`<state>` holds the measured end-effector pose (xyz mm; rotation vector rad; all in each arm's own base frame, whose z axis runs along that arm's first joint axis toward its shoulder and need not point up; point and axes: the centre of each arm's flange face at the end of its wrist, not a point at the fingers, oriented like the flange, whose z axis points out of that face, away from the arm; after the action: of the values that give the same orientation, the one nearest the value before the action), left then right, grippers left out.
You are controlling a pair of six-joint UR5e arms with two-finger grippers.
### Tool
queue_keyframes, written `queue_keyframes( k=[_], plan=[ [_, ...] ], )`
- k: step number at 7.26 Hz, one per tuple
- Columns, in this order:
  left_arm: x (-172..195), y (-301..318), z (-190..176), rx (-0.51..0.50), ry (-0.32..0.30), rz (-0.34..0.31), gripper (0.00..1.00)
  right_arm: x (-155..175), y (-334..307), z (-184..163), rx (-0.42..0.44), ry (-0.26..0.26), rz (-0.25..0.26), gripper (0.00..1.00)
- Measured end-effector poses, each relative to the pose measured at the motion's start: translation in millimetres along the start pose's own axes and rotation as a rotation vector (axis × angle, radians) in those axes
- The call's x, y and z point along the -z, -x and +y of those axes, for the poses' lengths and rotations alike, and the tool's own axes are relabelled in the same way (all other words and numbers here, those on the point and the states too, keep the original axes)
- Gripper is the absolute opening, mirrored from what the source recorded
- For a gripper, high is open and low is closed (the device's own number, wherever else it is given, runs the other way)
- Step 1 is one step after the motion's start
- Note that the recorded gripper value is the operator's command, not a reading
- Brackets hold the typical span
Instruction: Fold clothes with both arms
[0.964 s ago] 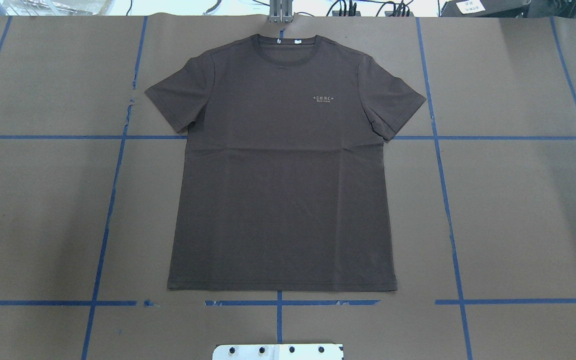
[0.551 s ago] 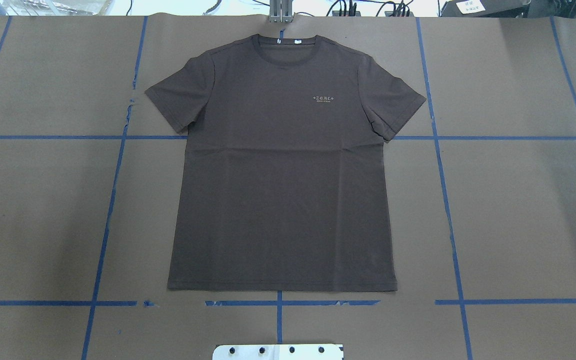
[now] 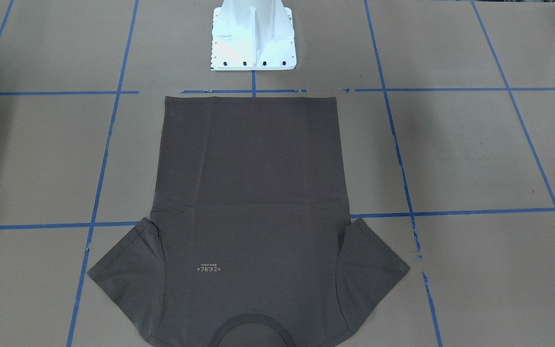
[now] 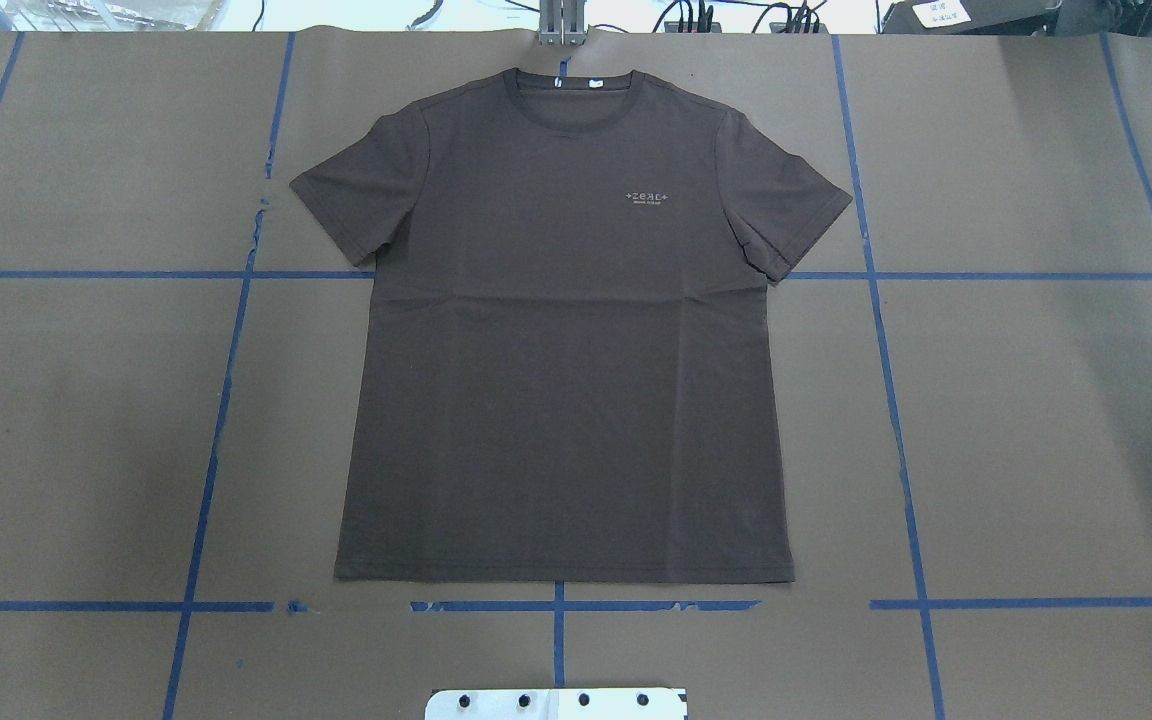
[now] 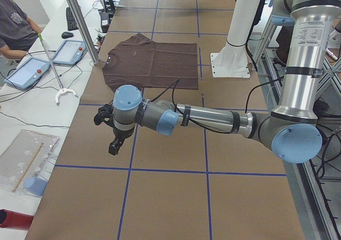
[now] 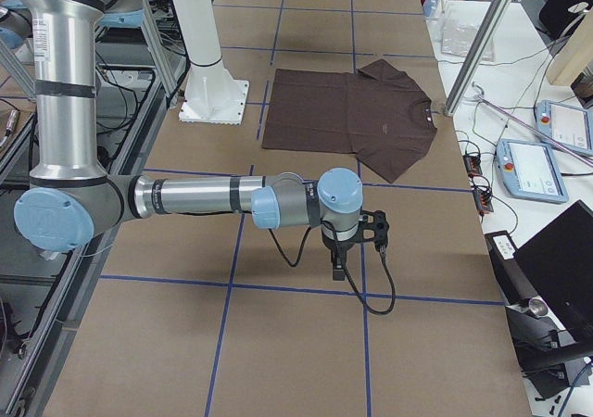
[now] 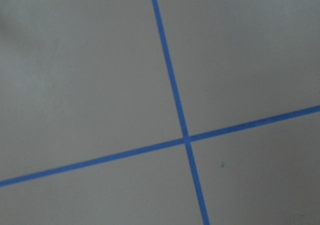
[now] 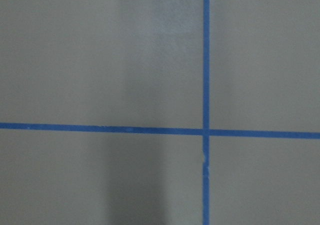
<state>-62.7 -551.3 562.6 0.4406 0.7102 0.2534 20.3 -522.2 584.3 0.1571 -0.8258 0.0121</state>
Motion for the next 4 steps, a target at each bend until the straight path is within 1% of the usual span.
queue_keyframes(
  k=[1,2,3,4],
  plan=[
    [-9,-15,-7,-0.043,-0.008,0.011,1.00,-30,40,-20,0.059,-0.003,-0.023,1.00],
    [-25,-38,-19,-0.088,0.007,0.029,1.00,-63,76,-40,0.078,-0.004,-0.052,1.00],
    [-37,-50,-31,-0.113,0.016,0.043,1.00,-89,118,-72,0.068,0.003,-0.079,1.00],
    [-46,-54,-40,-0.122,0.025,0.049,1.00,-110,165,-108,0.063,0.012,-0.092,1.00]
  ],
)
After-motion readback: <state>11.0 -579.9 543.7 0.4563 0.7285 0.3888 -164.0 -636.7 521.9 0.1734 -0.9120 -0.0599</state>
